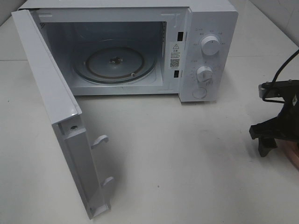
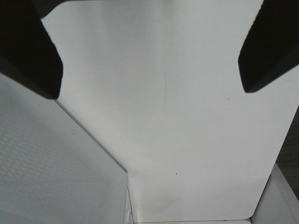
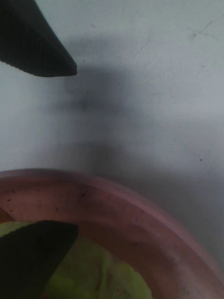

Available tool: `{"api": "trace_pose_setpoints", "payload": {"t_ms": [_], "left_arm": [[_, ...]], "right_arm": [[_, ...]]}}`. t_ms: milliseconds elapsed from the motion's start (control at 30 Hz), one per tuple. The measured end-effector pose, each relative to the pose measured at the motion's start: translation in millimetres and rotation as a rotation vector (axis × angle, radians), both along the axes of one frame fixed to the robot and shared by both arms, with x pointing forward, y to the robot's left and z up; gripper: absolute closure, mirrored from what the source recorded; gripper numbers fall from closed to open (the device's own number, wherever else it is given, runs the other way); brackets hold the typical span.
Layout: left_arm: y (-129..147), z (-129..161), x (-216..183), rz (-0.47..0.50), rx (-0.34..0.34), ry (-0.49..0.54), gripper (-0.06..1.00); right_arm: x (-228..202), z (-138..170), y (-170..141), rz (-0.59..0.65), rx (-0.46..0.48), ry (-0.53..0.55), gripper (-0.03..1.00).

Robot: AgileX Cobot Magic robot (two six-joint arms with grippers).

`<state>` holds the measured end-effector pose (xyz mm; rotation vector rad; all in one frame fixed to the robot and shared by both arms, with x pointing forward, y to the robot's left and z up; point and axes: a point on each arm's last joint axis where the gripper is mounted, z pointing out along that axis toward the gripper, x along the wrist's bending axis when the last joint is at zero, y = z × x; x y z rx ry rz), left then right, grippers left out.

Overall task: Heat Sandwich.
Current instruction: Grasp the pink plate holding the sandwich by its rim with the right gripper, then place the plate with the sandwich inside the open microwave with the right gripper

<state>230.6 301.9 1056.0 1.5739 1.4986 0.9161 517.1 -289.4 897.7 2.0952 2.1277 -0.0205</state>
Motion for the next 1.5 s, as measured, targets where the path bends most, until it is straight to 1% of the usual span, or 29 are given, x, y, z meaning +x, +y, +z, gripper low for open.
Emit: {"api": "trace_pose_setpoints", "payload": {"t_ms": [200, 333, 400, 467, 500, 567, 600, 633, 667, 700, 733, 767, 933, 1267, 1500], "left_arm": [[0.0, 0.0, 0.0, 0.000, 0.000, 0.000, -0.02], [0.0, 0.0, 0.0, 0.000, 0.000, 0.000, -0.02], [0.0, 0.0, 0.0, 0.000, 0.000, 0.000, -0.02], [0.0, 0.0, 0.0, 0.000, 0.000, 0.000, -0.02], [0.0, 0.0, 0.0, 0.000, 0.000, 0.000, -0.02], [0.0, 0.0, 0.0, 0.000, 0.000, 0.000, -0.02], [0.0, 0.0, 0.0, 0.000, 0.000, 0.000, -0.02], [0.0, 0.0, 0.0, 0.000, 0.000, 0.000, -0.02], [0.0, 0.0, 0.0, 0.000, 0.000, 0.000, -0.02], [0.0, 0.0, 0.0, 0.000, 0.000, 0.000, -0.02], [0.0, 0.0, 0.0, 0.000, 0.000, 0.000, -0.02], [0.0, 0.0, 0.0, 0.000, 0.000, 0.000, -0.02], [0.0, 0.0, 0.0, 0.000, 0.000, 0.000, -0.02], [0.0, 0.0, 0.0, 0.000, 0.000, 0.000, -0.02], [0.0, 0.0, 0.0, 0.000, 0.000, 0.000, -0.02]], "right_arm": [[0.0, -3.1, 0.0, 0.001, -0.001, 0.011, 0.18], [-0.1, -3.1, 0.0, 0.001, -0.001, 0.012, 0.22], [-0.1, -3.1, 0.0, 0.001, -0.001, 0.012, 0.25], [-0.1, -3.1, 0.0, 0.001, -0.001, 0.012, 0.35], [-0.1, -3.1, 0.0, 0.001, -0.001, 0.012, 0.35], [-0.1, -3.1, 0.0, -0.001, -0.001, 0.012, 0.45], [-0.2, -3.1, -0.1, -0.008, -0.001, 0.012, 0.58], [-0.2, -3.1, -0.1, -0.008, -0.001, 0.012, 0.58], [-0.3, -3.1, -0.6, -0.009, -0.004, 0.013, 0.65], [-0.4, -3.0, -0.9, -0.007, -0.007, 0.015, 0.74], [-0.4, -3.0, -1.4, -0.003, -0.012, 0.015, 0.88], [-0.4, -3.0, -1.5, -0.001, -0.014, 0.015, 0.91], [2.0, -1.3, -2.4, 0.015, -0.027, 0.006, 0.94], [1.8, -1.3, -3.0, 0.020, -0.034, 0.009, 0.94], [-1.5, 0.4, -6.7, 0.020, -0.075, 0.041, 0.95]]}}
